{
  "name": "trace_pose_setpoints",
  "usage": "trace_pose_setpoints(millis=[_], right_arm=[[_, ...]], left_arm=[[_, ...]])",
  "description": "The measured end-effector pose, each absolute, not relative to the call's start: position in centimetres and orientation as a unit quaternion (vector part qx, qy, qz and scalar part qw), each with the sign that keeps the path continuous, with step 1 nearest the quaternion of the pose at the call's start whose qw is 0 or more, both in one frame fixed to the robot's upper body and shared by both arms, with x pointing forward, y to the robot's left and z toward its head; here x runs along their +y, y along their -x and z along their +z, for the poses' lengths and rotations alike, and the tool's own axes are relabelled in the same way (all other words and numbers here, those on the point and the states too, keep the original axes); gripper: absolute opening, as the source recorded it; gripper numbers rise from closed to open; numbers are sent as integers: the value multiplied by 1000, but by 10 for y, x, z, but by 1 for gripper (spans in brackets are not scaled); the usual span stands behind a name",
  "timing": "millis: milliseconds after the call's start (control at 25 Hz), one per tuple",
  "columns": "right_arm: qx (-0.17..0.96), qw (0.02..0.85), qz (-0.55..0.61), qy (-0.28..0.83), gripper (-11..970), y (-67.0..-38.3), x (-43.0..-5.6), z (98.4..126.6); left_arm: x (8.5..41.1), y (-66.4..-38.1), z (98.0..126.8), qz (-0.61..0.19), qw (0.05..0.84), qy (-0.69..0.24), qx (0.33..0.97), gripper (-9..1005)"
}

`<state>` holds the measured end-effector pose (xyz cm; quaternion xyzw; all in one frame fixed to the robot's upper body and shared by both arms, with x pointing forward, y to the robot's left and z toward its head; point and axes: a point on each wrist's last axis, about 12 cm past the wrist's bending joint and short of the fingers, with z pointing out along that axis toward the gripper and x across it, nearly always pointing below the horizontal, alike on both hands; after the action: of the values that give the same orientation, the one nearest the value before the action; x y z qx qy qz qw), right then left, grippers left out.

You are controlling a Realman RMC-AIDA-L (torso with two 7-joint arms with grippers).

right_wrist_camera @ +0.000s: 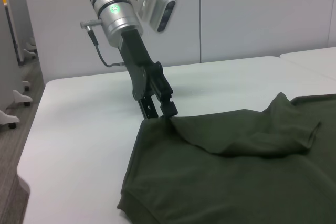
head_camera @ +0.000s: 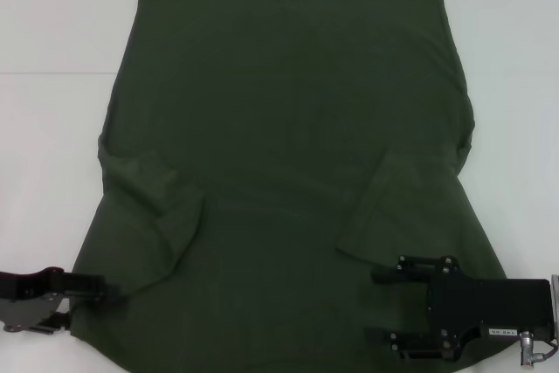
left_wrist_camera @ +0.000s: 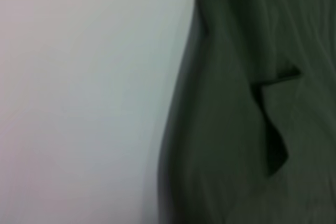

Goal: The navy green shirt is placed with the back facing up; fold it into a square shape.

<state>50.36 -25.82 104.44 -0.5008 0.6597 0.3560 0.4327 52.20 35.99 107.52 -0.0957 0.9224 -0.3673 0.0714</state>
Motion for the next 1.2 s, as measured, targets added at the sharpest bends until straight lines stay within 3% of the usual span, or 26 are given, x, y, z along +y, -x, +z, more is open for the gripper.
trace_pose_setpoints(millis=[360, 560, 1200], right_arm=[[660, 433, 356, 500, 777, -504, -258, 1045], [660, 433, 355, 501, 777, -506, -259, 1046], [668, 427, 363, 490, 775, -508, -258, 1048]], left_arm=[[354, -527, 1077, -371, 72, 90, 922, 823], [354, -527, 1077, -364, 78, 70, 925, 758], [354, -529, 1073, -349, 81, 75, 931, 204]])
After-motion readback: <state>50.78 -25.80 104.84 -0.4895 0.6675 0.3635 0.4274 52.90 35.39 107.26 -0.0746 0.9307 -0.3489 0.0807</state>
